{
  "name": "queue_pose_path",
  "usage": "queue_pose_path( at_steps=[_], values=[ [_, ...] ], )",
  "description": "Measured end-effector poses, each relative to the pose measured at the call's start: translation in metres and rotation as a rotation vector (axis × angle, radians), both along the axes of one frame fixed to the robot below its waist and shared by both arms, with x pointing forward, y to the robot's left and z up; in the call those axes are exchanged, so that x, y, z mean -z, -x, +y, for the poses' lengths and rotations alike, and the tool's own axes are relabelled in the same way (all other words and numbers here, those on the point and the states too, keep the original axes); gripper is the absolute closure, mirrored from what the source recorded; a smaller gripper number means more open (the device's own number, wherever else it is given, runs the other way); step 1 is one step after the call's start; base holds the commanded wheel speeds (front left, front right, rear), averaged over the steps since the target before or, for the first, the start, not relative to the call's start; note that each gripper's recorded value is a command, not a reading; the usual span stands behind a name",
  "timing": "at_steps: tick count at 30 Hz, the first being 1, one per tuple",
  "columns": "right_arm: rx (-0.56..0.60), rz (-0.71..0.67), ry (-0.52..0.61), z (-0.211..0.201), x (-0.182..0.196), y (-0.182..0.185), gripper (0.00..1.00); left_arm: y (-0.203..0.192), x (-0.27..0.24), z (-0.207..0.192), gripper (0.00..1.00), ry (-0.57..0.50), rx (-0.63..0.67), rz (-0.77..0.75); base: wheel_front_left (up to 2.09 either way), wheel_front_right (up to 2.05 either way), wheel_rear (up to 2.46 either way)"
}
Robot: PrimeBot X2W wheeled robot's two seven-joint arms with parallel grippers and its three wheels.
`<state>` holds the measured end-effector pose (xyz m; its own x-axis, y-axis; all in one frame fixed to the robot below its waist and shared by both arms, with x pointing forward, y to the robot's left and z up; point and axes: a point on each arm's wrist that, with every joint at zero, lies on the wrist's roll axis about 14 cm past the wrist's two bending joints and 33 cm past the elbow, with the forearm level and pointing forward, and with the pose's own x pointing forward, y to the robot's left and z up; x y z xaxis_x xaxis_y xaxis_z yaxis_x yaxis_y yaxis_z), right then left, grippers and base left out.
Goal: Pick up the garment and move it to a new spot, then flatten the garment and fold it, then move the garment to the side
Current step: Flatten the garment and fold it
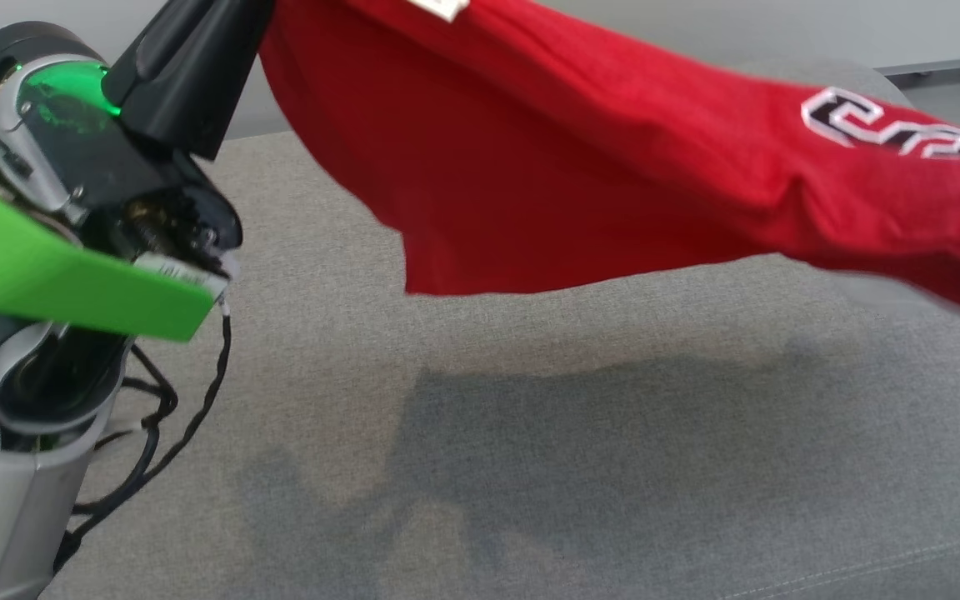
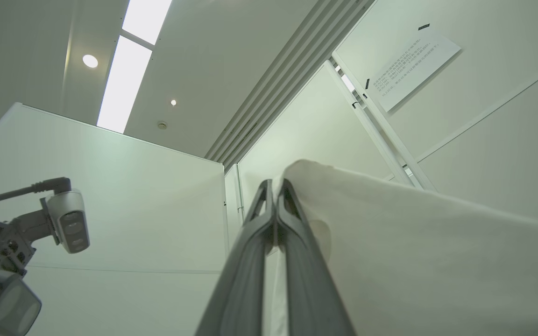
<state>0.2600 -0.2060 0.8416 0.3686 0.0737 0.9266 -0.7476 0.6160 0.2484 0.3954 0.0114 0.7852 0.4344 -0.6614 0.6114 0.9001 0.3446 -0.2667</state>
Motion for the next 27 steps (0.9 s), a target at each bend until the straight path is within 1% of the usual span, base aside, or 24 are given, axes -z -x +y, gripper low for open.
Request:
queue_pose_path(
  at_steps=[1,3,5,7,8,9,11,12,14,15,16,17,18,19,20,21,22,23,24,25,26,27],
  values=[
    [-0.01,-0.001,0.02,0.004,-0.003,0.004,1.0,0.012,-0.008,0.003,1.0,0.003,0.02,-0.025,0.0,0.0,0.0],
    [-0.01,0.036,0.052,0.009,-0.004,0.002,1.0,0.03,-0.013,0.004,1.0,-0.001,0.063,-0.029,0.0,0.0,0.0],
    [-0.035,0.113,0.051,0.01,0.001,-0.01,1.0,0.032,-0.006,0.005,1.0,-0.017,0.076,0.03,0.0,0.0,0.0],
    [-0.075,0.224,0.039,0.012,0.013,-0.03,1.0,0.016,0.014,0.01,1.0,-0.055,0.046,0.146,0.0,0.0,0.0],
    [-0.139,0.295,0.016,0.016,0.023,-0.044,1.0,0.005,0.031,0.011,1.0,-0.085,0.039,0.23,0.0,0.0,0.0],
    [-0.203,0.389,0.0,0.023,0.039,-0.062,1.0,-0.008,0.052,0.014,1.0,-0.12,0.026,0.32,0.0,0.0,0.0],
    [-0.293,0.587,-0.026,0.034,0.078,-0.1,1.0,-0.035,0.096,0.025,1.0,-0.2,-0.027,0.486,0.0,0.0,0.0],
    [-0.342,0.677,-0.03,0.043,0.099,-0.116,1.0,-0.047,0.115,0.031,1.0,-0.215,-0.045,0.568,0.0,0.0,0.0],
    [-0.386,0.818,-0.029,0.055,0.137,-0.148,1.0,-0.067,0.147,0.037,1.0,-0.237,-0.062,0.692,0.0,0.0,0.0],
    [-0.389,0.873,-0.004,0.061,0.153,-0.162,1.0,-0.08,0.162,0.04,1.0,-0.241,-0.088,0.746,0.0,0.0,0.0],
    [-0.382,0.908,0.017,0.066,0.163,-0.177,1.0,-0.091,0.179,0.044,1.0,-0.315,-0.134,0.765,0.0,0.0,0.0],
    [-0.352,0.925,0.037,0.066,0.167,-0.195,1.0,-0.107,0.186,0.055,1.0,-0.368,-0.223,0.744,0.0,0.0,0.0],
    [-0.313,0.925,0.049,0.064,0.167,-0.214,1.0,-0.123,0.182,0.067,1.0,-0.387,-0.298,0.707,0.0,0.0,0.0],
    [-0.251,0.914,0.046,0.057,0.165,-0.234,1.0,-0.138,0.166,0.076,1.0,-0.396,-0.373,0.63,0.0,0.0,0.0],
    [-0.251,0.914,0.046,0.057,0.165,-0.234,1.0,-0.138,0.166,0.076,1.0,-0.396,-0.373,0.63,0.0,0.0,0.0],
    [-0.191,0.894,0.016,0.049,0.16,-0.252,1.0,-0.154,0.133,0.09,1.0,-0.325,-0.461,0.527,0.0,0.0,0.0],
    [-0.168,0.866,-0.019,0.046,0.151,-0.265,1.0,-0.163,0.094,0.094,1.0,-0.228,-0.492,0.435,0.0,0.0,0.0],
    [-0.174,0.815,-0.063,0.049,0.135,-0.275,1.0,-0.166,0.054,0.095,1.0,-0.138,-0.508,0.327,0.0,0.0,0.0],
    [-0.206,0.754,-0.099,0.057,0.114,-0.28,1.0,-0.164,0.016,0.095,1.0,-0.029,-0.514,0.228,0.0,0.0,0.0],
    [-0.232,0.695,-0.097,0.067,0.094,-0.283,1.0,-0.158,-0.008,0.09,1.0,0.026,-0.491,0.155,0.0,0.0,0.0],
    [-0.248,0.638,-0.086,0.075,0.074,-0.285,1.0,-0.153,-0.021,0.087,1.0,0.033,-0.485,0.079,0.0,0.0,0.0],
    [-0.256,0.598,-0.076,0.08,0.06,-0.286,1.0,-0.154,-0.023,0.09,1.0,0.008,-0.517,0.024,0.0,0.0,0.0]
  ],
)
